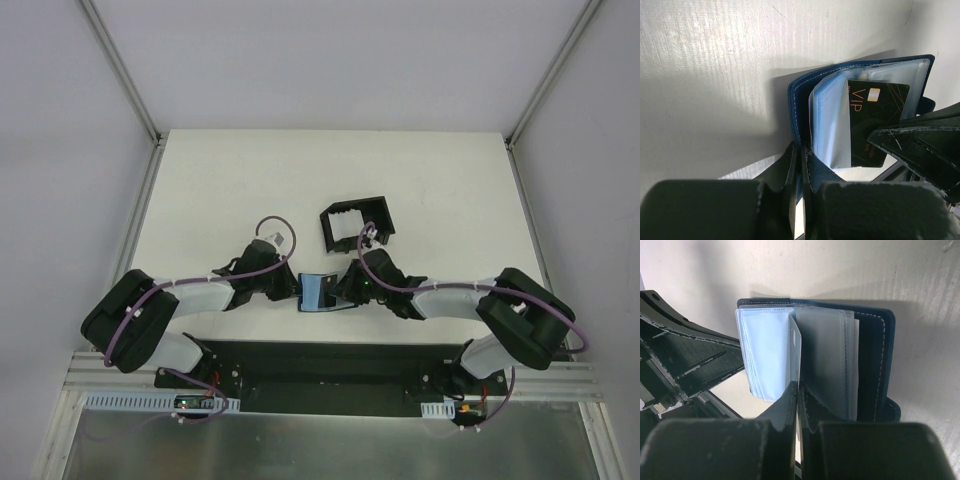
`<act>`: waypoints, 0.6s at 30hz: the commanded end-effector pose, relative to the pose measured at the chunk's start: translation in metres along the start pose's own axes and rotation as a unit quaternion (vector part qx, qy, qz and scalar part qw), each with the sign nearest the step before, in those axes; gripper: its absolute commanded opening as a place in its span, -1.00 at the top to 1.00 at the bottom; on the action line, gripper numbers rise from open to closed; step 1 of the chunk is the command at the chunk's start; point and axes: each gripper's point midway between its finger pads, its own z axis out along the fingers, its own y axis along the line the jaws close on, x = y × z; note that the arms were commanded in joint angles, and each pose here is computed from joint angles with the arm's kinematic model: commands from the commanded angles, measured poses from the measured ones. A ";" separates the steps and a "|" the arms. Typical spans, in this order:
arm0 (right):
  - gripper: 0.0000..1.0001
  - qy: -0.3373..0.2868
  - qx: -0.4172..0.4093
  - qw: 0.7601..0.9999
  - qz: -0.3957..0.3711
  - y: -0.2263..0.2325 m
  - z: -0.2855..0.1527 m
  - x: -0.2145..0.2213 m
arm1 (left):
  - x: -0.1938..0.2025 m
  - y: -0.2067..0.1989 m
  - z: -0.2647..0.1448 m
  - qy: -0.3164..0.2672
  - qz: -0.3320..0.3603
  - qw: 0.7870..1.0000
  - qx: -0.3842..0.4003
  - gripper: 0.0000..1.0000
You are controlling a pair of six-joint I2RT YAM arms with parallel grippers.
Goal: Put the credit cards into the card holder
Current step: Insert the credit card into the card holder.
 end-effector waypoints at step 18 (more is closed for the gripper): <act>0.99 -0.038 0.004 0.999 -0.035 -0.002 -0.007 -0.025 | 0.024 0.059 -0.004 0.040 0.024 0.991 -0.122 1.00</act>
